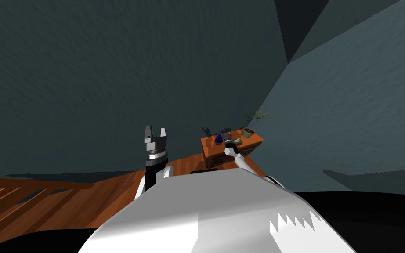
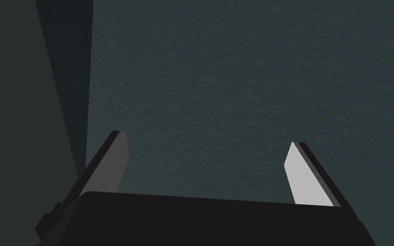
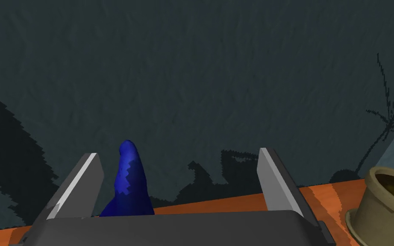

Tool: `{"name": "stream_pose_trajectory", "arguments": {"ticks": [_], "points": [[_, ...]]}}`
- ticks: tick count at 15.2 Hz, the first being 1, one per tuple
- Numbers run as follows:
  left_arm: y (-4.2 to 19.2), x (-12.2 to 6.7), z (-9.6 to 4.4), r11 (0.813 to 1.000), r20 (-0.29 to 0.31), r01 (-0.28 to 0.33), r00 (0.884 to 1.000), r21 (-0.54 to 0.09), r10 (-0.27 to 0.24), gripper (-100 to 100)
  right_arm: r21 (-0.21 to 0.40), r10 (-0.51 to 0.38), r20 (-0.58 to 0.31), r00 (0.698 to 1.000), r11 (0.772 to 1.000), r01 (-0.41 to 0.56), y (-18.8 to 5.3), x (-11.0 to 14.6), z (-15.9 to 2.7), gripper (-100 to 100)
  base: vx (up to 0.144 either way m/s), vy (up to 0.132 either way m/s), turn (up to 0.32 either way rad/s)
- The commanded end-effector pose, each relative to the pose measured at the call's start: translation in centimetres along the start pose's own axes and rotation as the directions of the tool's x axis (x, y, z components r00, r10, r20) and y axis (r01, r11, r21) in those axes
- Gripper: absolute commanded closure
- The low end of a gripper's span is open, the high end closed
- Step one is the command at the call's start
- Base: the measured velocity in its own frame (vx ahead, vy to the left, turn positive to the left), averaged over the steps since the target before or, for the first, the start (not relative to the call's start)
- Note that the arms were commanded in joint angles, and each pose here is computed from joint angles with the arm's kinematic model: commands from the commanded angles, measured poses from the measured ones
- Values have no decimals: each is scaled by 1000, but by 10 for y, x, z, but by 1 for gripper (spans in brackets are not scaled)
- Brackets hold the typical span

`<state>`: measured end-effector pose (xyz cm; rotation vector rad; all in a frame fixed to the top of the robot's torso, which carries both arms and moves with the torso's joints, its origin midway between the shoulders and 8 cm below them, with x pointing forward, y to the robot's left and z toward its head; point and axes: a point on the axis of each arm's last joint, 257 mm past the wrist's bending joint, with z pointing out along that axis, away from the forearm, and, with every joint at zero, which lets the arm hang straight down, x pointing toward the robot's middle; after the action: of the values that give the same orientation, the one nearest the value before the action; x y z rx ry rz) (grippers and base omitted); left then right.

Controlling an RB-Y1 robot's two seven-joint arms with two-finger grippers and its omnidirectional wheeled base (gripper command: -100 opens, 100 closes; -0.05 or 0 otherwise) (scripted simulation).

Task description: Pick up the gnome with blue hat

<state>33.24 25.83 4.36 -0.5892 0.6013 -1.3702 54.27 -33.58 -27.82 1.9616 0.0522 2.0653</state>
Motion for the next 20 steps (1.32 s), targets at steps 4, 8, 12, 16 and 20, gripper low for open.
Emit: {"name": "stream_pose_trajectory", "arguments": {"ticks": [4,8,12,16,20], "points": [[0,0,0,1000,0,0,1000,0,0,0,-16,88,69,994,996,-87,0,-29,3,-100,-5,-22,90],[0,0,0,1000,0,0,1000,0,0,0,-42,178,125,976,984,-174,-3,-52,5,-100,-8,-27,116],[0,0,0,1000,0,0,1000,0,0,0,-73,256,170,952,966,-247,-6,-71,6,-100,-6,-18,78],[0,0,0,1000,0,0,1000,0,0,0,-105,321,205,924,946,-306,-9,-87,6,-100,-9,-31,109],[0,0,0,1000,0,0,1000,0,0,0,-146,393,240,888,919,-367,-11,-104,4,-100,-8,-24,85]]}}
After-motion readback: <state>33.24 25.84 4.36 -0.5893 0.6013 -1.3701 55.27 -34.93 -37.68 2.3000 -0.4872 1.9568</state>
